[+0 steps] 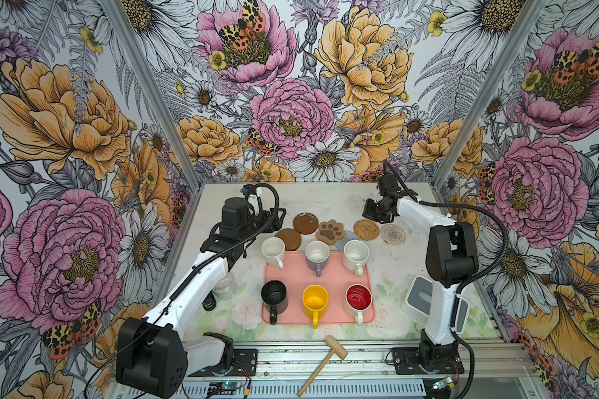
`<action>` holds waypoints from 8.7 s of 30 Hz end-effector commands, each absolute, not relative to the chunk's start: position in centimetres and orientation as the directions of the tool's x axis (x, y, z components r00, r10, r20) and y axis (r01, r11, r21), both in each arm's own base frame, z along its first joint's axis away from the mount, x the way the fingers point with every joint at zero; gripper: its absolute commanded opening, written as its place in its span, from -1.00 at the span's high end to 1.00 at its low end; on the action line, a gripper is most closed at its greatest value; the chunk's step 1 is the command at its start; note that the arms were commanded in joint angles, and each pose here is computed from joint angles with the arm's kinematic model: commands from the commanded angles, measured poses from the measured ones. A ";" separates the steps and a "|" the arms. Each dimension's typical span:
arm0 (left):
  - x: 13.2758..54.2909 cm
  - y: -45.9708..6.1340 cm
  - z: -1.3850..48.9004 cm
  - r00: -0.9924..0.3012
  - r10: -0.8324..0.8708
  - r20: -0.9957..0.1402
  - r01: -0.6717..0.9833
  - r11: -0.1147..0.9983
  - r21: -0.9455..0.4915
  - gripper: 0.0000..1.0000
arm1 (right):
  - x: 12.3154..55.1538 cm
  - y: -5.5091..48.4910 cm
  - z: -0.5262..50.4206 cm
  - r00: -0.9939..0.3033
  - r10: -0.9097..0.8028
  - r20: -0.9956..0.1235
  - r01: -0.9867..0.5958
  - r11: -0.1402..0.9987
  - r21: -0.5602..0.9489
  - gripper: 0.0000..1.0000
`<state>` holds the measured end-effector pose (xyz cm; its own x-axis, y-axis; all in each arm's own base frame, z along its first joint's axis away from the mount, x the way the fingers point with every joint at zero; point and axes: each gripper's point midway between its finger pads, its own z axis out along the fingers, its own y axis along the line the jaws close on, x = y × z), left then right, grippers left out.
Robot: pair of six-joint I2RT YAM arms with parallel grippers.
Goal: Place cups on coasters
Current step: Move the coaster to the top-right of the table, then move the coaster to the top-left of the table.
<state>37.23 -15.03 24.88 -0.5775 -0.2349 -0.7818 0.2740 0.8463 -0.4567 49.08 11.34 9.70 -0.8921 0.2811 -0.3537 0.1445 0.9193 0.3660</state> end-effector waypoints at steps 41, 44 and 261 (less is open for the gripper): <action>39.0 -16.3 25.4 -0.576 -0.250 -0.778 0.259 0.847 -0.465 -0.54 | 46.5 -1.2 1.8 -0.839 0.507 -0.199 0.458 0.854 0.247 1.00; 38.9 -16.2 25.4 -0.576 -0.248 -0.779 0.257 0.849 -0.461 -0.54 | 46.9 -1.2 1.6 -0.837 0.510 -0.200 0.459 0.852 0.251 1.00; 41.9 -16.6 -1.3 -0.967 0.249 0.046 0.251 0.968 0.029 -0.98 | 47.6 21.4 19.1 -0.790 0.288 -0.541 -0.125 0.788 0.602 0.14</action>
<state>42.72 -18.47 3.32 -0.9585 0.2789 -0.0585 0.2810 0.9592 -0.0319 47.71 22.12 17.23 -0.8200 0.2813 -0.4985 -0.1049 0.7824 0.6139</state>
